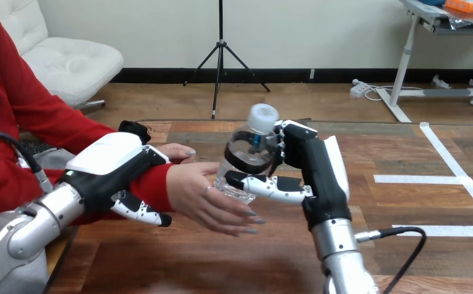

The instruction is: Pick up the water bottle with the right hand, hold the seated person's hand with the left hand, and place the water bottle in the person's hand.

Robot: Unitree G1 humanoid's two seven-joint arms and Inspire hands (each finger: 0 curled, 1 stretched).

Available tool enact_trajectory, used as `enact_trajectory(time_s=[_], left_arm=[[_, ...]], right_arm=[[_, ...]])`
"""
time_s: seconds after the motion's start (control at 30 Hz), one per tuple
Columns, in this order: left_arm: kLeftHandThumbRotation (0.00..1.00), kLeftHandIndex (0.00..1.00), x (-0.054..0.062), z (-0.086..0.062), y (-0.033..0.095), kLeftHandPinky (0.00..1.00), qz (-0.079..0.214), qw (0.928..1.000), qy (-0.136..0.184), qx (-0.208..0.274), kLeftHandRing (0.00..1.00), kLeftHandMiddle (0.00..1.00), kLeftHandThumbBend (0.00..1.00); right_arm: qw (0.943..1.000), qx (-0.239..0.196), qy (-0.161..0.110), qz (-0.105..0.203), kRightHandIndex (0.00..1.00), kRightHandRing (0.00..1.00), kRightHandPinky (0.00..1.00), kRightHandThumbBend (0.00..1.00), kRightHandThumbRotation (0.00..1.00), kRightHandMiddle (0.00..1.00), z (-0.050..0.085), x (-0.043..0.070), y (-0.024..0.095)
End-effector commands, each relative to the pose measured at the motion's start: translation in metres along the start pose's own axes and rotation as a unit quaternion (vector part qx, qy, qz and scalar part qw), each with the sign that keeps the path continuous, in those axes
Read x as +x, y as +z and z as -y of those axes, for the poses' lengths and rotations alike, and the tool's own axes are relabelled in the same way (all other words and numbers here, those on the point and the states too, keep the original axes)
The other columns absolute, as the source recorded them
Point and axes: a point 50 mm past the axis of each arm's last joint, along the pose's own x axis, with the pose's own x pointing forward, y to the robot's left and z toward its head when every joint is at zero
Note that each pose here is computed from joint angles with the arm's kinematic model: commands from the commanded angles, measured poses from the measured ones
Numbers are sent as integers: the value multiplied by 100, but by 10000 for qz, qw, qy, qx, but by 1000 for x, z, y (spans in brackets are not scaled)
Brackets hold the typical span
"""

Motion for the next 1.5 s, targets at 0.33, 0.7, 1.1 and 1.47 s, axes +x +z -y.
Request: enact_trajectory(time_s=[0.33, 0.7, 1.1, 1.47], left_arm=[[14, 41, 25, -29, 28, 22, 732, 9953, 623, -62, 30, 39, 76], [11, 43, 27, -29, 30, 23, 763, 9948, 668, -124, 30, 40, 77], [9, 43, 29, -28, 33, 23, 753, 9947, 668, -187, 31, 40, 79], [8, 43, 29, -28, 35, 24, 790, 9943, 683, -229, 31, 40, 79]], right_arm=[[9959, 480, 17, 773, 47, 36, 30, 88, 0, 46, -26, 17, 26], [9948, 681, -41, 758, 47, 34, 28, 88, 0, 45, -36, 13, 24], [9931, 891, -33, 758, 47, 35, 29, 86, 0, 45, -47, 9, 25], [9930, 953, -27, 704, 47, 36, 29, 85, 0, 45, -54, 4, 25]])
